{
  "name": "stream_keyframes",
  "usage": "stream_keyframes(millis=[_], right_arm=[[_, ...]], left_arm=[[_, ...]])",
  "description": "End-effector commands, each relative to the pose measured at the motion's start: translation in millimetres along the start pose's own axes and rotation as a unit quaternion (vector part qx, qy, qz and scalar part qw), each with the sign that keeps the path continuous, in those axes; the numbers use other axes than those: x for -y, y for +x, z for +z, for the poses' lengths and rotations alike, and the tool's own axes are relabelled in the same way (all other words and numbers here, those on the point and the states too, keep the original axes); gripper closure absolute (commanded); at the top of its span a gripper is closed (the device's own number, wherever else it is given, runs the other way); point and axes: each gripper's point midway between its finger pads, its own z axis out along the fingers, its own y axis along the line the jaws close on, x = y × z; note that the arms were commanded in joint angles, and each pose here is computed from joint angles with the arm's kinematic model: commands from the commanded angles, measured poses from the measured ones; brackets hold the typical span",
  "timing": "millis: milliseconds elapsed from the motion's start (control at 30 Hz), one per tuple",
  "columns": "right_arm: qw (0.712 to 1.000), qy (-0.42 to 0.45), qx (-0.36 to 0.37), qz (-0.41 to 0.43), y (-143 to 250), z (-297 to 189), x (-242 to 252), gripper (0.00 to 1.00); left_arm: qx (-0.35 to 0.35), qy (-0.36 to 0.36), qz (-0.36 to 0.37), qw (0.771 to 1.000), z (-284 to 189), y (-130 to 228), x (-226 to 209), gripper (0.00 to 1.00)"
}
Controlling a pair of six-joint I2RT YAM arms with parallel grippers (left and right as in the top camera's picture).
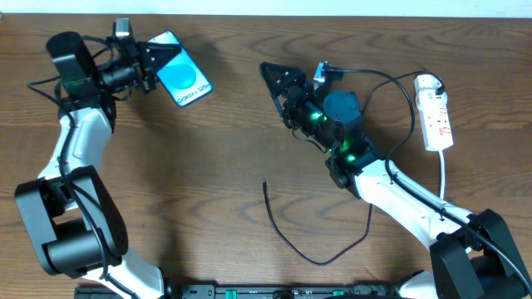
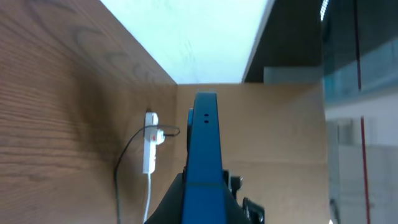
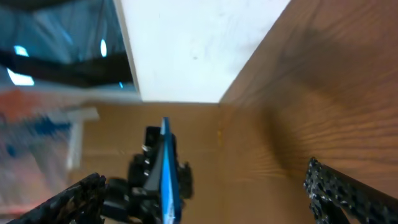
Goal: Plug charger to phone and switch on socket
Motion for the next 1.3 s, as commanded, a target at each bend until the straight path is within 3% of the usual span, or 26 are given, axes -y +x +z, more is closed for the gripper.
stream_keyframes(millis=[0,167,433,700,1267], right_arm=[[0.995,-0.019,-0.023,-0.09,9,1,-15,0.01],[0.988,0.035,-0.045,-0.143,5,7,-12,0.01],[0.949,0.176,-0.067,-0.254,-12,-5,-20,0.01],[0.892,0.343,-0.14,-0.257,0,-57,42,0.01],[0.849,0.408,-0.204,-0.266,21,-77,81,0.01]], left_arm=[[-0.04,0.025,0.082,0.995,-10,16,20,0.93],[-0.038,0.027,0.117,0.992,-16,14,20,0.92],[-0.021,0.024,0.146,0.989,-27,6,18,0.92],[0.015,0.014,0.141,0.99,-48,-10,15,0.93],[0.015,0.014,0.137,0.99,-49,-10,14,0.92]])
